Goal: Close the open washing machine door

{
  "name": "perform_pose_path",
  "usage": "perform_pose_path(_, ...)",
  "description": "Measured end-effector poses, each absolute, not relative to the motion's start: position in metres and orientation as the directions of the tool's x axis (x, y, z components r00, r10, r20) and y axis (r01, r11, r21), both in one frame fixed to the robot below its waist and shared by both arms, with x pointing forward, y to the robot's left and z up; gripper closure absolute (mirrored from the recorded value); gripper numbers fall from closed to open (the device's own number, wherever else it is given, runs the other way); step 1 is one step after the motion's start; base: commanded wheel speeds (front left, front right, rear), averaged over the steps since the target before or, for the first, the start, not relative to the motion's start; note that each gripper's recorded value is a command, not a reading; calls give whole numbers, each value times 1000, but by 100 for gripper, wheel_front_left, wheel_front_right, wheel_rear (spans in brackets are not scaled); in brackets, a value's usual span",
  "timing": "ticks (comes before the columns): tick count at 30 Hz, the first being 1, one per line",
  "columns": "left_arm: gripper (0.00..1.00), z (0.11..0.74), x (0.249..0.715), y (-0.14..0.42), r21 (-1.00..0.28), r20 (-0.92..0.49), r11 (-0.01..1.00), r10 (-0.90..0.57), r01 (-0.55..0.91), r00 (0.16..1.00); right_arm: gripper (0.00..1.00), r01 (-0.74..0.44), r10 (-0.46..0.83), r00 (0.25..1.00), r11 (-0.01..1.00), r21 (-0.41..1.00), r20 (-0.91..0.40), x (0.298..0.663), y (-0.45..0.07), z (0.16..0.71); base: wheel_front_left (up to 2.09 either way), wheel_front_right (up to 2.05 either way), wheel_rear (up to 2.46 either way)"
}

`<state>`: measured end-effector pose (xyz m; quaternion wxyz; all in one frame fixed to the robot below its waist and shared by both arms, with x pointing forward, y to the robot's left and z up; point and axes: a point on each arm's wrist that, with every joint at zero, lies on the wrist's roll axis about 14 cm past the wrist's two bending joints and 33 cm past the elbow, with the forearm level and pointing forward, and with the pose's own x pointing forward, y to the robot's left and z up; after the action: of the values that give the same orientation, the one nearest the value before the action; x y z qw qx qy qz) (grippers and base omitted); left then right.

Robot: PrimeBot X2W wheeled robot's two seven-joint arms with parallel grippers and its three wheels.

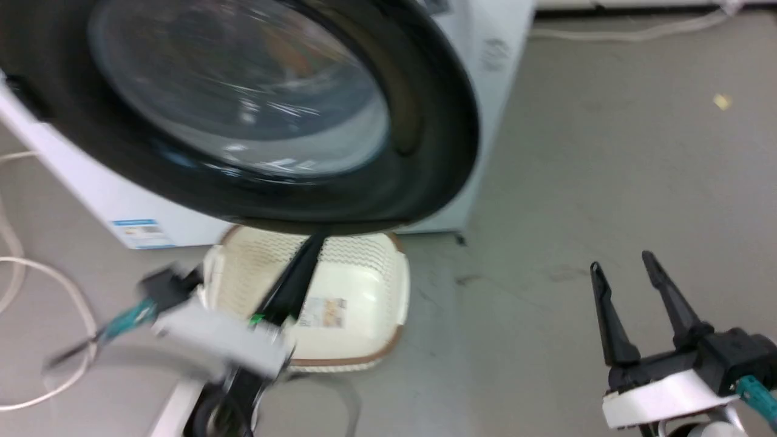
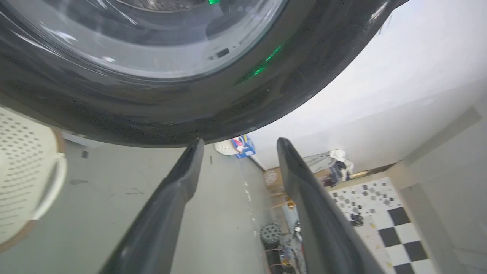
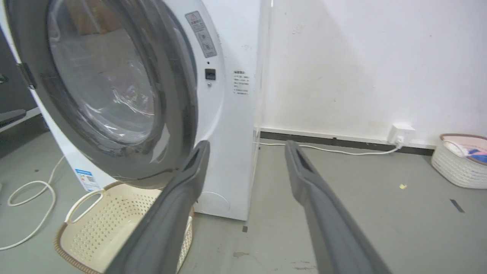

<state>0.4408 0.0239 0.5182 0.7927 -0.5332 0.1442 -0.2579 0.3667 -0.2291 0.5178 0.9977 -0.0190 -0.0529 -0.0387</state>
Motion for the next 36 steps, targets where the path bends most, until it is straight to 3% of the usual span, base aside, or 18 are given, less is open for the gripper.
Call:
perform_pose_path(4, 0, 512, 422, 97, -642, 65, 685, -399, 344, 915, 0, 11, -8, 991, 1000, -21, 130, 368, -206, 524, 0, 0, 0)
perform_pose_path(7, 0, 512, 409, 137, -438, 66, 844, -313, 309, 948, 0, -35, 37, 988, 999, -16, 148, 370, -192, 529, 0, 0, 0)
perform_pose_path(15, 0, 542, 367, 184, -137, 163, 976, -145, 167, 976, 0, -121, 121, 976, 993, -12, 179, 369, -163, 539, 0, 0, 0)
perform_pose_path(26, 0, 541, 334, 183, -33, 178, 995, -87, 94, 980, 0, -153, 149, 977, 988, 14, 155, 360, -153, 530, 0, 0, 0)
perform_pose_path(27, 0, 539, 334, 183, -19, 173, 996, -88, 92, 981, 47, -160, 155, 976, 987, 18, 152, 360, -150, 529, 0, 0, 0)
perform_pose_path(28, 0, 538, 334, 183, -8, 168, 995, -92, 95, 981, 84, -168, 163, 975, 986, 19, 150, 362, -148, 528, 0, 0, 0)
perform_pose_path(29, 0, 536, 334, 183, -3, 163, 996, -90, 92, 983, 100, -181, 176, 973, 983, 18, 147, 363, -143, 527, 0, 0, 0)
perform_pose_path(36, 0, 528, 353, 181, 15, 139, 996, -94, 93, 986, 100, -329, 335, 932, 942, -63, 138, 400, -91, 527, 0, 0, 0)
